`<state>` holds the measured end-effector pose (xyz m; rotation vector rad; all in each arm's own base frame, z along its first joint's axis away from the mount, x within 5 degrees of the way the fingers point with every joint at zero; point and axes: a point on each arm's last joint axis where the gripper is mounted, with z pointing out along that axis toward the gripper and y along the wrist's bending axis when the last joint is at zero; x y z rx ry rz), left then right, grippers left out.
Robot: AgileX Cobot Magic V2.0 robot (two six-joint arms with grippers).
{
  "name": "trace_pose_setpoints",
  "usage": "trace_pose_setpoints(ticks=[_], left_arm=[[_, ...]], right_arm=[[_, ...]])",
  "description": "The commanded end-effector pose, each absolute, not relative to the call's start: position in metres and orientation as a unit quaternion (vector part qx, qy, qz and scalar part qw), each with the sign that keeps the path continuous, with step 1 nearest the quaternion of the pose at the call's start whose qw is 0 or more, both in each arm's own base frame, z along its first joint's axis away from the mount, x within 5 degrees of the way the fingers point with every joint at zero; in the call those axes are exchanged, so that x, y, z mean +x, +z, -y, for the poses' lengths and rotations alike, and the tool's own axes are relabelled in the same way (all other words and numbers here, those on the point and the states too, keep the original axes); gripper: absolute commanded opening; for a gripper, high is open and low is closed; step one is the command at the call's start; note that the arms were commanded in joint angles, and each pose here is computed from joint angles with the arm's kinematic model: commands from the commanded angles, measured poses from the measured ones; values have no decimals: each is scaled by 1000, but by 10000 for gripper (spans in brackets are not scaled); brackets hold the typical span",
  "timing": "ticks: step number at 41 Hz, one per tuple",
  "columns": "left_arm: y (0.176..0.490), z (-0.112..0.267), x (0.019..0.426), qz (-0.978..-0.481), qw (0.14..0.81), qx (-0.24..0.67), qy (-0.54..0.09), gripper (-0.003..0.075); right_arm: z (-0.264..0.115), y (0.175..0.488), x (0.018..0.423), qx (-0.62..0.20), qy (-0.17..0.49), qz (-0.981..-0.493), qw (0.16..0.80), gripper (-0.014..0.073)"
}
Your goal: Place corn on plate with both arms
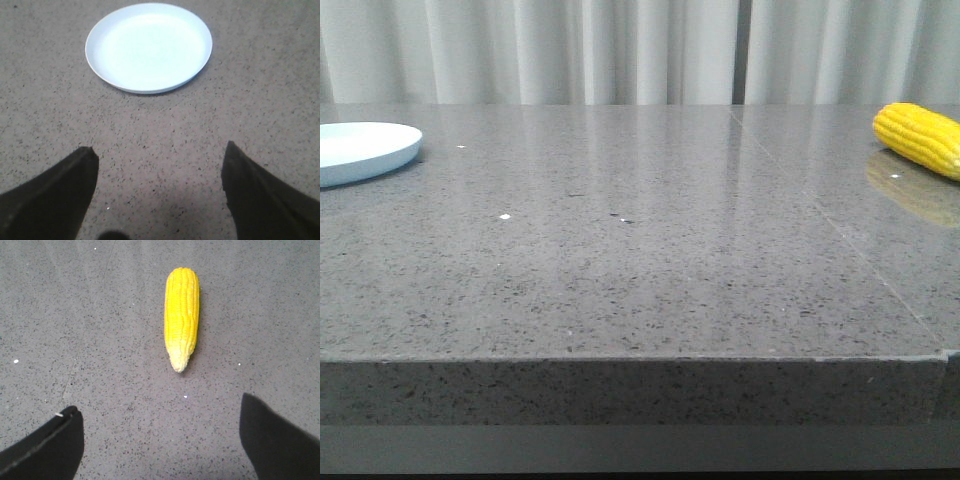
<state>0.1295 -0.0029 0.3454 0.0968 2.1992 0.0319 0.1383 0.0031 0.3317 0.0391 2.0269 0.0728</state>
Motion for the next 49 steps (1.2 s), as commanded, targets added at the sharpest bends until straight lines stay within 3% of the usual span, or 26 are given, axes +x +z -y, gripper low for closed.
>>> trace_pose_setpoints(ticks=[1,9,22,34,49], left_arm=[[366,2,139,-883,468,38,19,512],[373,1,167,-903,426,43,34,512],[352,-28,244,-946,319,-3,57,512],[338,-70,297,-932,350,-56,-72,512],[312,-91,354,-934,340,-72,-84,512]], right_arm=[[-3,346,142,15,28,-820,571,655],[-2,346,142,15,28,-820,572,655],[-2,346,142,15,28,-820,572,655],[-2,346,142,15,28,-820,572,655],[-2,346,142,15,28,-820,572,655]])
